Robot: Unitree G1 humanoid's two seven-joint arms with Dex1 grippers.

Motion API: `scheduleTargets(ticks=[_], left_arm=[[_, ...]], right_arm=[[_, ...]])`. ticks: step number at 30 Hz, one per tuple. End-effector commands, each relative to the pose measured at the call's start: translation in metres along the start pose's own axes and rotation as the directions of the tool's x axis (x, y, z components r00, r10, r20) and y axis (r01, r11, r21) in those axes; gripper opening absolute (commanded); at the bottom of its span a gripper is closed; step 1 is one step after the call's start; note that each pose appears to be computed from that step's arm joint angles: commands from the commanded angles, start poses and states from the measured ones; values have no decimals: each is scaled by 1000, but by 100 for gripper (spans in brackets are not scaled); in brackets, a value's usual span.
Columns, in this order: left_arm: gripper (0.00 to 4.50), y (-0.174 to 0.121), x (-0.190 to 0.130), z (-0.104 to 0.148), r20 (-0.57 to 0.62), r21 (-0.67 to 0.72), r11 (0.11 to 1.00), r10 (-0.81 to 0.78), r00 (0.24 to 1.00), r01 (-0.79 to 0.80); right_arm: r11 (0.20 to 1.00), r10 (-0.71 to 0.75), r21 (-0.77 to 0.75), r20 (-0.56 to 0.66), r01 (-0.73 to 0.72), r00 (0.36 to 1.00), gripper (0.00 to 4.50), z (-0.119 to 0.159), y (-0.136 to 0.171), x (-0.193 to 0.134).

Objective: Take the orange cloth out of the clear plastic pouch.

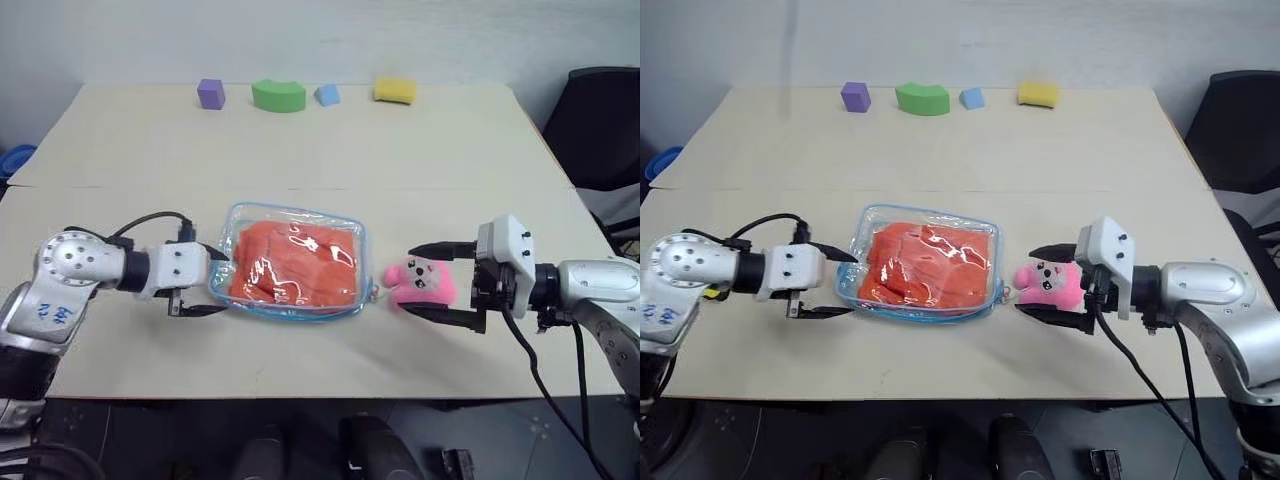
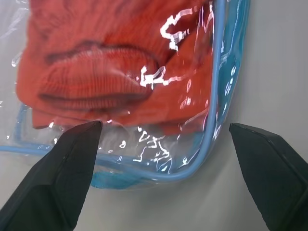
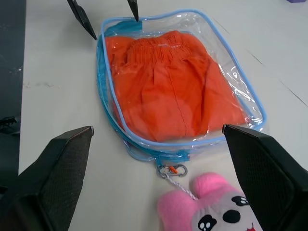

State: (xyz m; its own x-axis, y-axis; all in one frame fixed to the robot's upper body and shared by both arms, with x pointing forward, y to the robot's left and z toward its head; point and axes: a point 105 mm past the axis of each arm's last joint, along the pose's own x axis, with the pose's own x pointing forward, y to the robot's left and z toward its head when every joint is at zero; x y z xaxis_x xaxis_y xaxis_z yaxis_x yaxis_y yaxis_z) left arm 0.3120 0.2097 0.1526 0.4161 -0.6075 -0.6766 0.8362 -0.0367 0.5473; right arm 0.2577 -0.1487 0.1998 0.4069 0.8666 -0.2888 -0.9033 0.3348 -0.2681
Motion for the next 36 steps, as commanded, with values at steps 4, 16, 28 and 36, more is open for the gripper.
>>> scheduleTargets(ticks=[4, 16, 28, 36], left_arm=[[431, 8, 9, 4, 31, 94, 996, 0, 1000, -3], [73, -33, 14, 24, 97, -60, 996, -55, 994, 61], [65, -32, 34, 27, 87, -152, 983, 114, 990, -100], [288, -29, 17, 47, 256, -304, 952, 127, 958, -45]], right_arm=[[998, -34, -43, 11, 34, 999, 450, 11, 4, -8], [996, -86, -22, -21, 85, 996, 450, 2, 6, -14], [874, -441, 173, -106, 454, 891, 450, -42, -17, -26], [819, -467, 295, -154, 492, 871, 450, -66, -30, -22]])
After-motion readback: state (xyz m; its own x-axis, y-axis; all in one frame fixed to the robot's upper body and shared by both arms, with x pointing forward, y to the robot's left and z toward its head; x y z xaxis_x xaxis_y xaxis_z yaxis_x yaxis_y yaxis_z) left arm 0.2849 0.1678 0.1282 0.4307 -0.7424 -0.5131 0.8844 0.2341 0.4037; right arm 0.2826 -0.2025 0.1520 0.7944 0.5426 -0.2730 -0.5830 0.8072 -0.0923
